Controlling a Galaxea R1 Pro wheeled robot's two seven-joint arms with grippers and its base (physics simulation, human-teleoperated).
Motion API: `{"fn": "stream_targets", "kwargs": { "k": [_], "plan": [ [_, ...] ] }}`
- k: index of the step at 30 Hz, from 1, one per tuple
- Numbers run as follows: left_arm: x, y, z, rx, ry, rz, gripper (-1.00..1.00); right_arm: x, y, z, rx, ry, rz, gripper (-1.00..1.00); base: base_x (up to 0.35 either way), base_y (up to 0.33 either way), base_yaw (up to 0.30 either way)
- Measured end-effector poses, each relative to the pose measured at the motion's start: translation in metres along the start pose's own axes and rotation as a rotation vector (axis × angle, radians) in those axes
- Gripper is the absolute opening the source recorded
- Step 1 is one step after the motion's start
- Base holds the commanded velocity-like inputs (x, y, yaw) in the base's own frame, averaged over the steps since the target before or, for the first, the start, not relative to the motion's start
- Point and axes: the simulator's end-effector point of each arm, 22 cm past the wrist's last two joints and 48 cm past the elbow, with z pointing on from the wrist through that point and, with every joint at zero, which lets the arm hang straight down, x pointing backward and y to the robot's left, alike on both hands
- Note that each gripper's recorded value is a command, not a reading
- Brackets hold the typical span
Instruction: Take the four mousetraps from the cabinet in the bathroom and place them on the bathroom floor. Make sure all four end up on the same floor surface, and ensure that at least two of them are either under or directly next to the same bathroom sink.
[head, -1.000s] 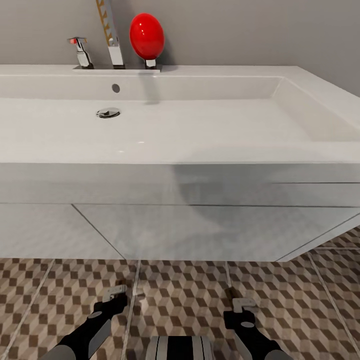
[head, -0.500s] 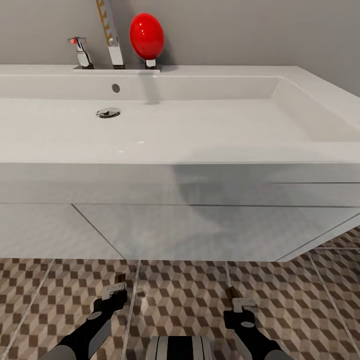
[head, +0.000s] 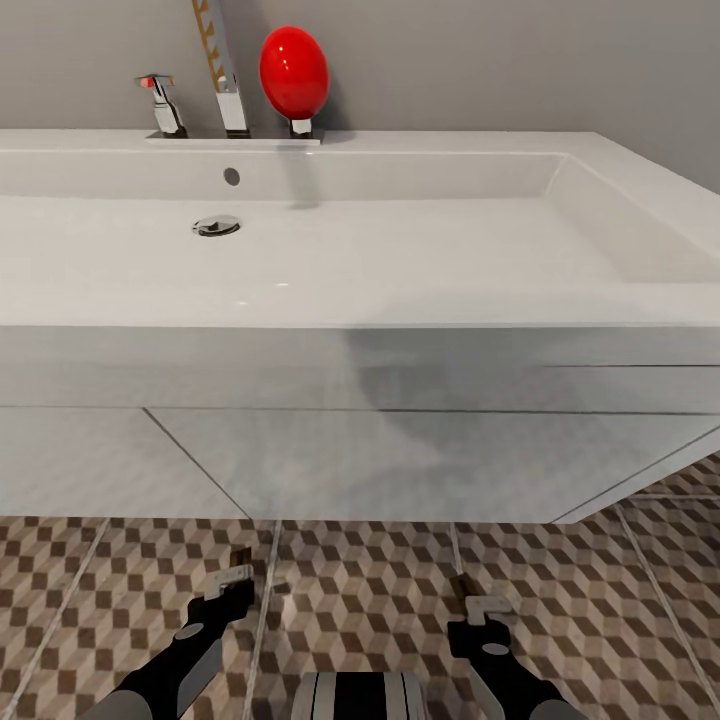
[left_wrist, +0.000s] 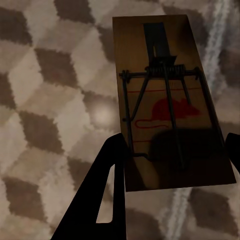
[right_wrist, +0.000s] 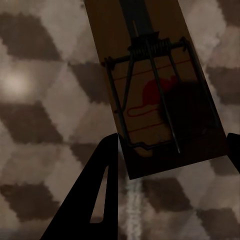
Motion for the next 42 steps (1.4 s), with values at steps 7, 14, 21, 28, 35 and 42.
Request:
{"fn": "stream_targets", "kwargs": {
  "k": [7, 14, 21, 28, 35, 42],
  "plan": [
    [-0.001, 0.0, 0.0, 0.001, -0.002, 0.0, -1.0, -0.001, 0.0, 0.0, 0.0, -0.002, 0.001, -1.0, 0.18, 0.04, 0.0],
    [-0.001, -0.001, 0.0, 0.001, -0.005, 0.0, -1.0, -0.001, 0.0, 0.0, 0.0, -0.003, 0.0, -1.0, 0.099, 0.018, 0.0],
    [-0.001, -0.002, 0.0, 0.003, -0.005, 0.0, -1.0, -0.001, 0.0, 0.0, 0.0, -0.004, 0.0, -1.0, 0.011, 0.002, 0.0],
    [0.0, -0.003, 0.0, 0.004, -0.003, 0.001, -1.0, -0.002, -0.001, 0.0, 0.002, -0.007, 0.003, -1.0, 0.038, 0.0, 0.0],
    [0.0, -0.003, 0.0, 0.005, -0.002, 0.002, -1.0, -0.019, -0.007, 0.001, 0.013, -0.04, 0.02, -1.0, 0.022, 0.0, 0.0],
    [0.001, -0.004, 0.0, 0.007, 0.001, 0.004, -1.0, -0.031, -0.032, 0.003, 0.049, -0.058, 0.027, -1.0, 0.003, 0.0, 0.0]
  ]
}}
